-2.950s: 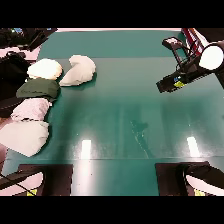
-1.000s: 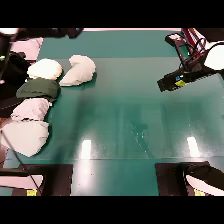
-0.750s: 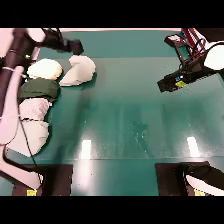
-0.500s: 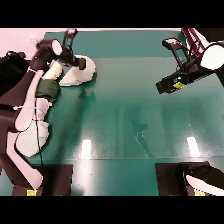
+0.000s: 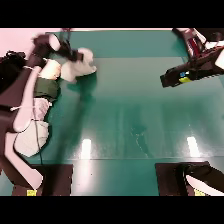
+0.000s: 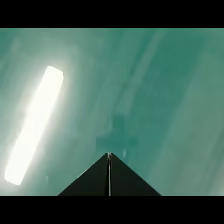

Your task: Fold the shirts.

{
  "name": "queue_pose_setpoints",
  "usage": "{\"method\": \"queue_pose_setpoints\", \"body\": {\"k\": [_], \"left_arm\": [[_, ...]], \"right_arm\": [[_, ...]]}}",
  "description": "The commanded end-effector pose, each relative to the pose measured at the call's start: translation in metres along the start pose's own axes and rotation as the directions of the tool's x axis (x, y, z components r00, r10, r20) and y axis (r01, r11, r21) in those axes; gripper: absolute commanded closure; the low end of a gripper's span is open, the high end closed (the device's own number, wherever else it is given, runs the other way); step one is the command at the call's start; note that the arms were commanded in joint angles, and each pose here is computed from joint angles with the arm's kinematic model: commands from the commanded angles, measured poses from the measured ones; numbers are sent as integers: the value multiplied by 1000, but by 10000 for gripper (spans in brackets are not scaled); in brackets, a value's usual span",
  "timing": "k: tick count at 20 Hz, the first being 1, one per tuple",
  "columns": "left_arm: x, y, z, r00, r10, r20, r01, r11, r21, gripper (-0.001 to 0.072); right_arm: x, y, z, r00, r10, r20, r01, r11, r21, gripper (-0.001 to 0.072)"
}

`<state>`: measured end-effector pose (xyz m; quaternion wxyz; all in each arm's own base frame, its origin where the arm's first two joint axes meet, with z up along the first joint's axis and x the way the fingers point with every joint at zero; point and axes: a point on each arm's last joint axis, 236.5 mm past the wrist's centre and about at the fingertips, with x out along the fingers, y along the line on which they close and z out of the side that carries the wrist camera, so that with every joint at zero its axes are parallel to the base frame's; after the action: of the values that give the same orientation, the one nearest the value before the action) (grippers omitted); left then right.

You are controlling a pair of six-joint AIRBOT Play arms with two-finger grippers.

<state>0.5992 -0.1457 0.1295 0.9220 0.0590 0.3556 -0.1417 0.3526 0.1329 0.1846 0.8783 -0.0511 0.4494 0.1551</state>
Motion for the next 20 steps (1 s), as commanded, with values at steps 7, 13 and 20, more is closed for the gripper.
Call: {"method": "queue_pose_setpoints", "body": {"k": [7, 13, 20], "left_arm": [[-303, -127, 70, 913, -272, 304, 138, 907, 398, 681], [-196, -237, -54, 909, -407, -91, 398, 782, 480, 328], [-142, -127, -59, 949, -286, -130, 300, 948, 110, 69]], "right_arm": [[-110, 6, 95, 834, 25, 550, -23, 1000, -11, 690], [-112, 7, 95, 832, 26, 554, -25, 1000, -11, 690], [-112, 13, 95, 832, 53, 552, -73, 997, 15, 690]]}}
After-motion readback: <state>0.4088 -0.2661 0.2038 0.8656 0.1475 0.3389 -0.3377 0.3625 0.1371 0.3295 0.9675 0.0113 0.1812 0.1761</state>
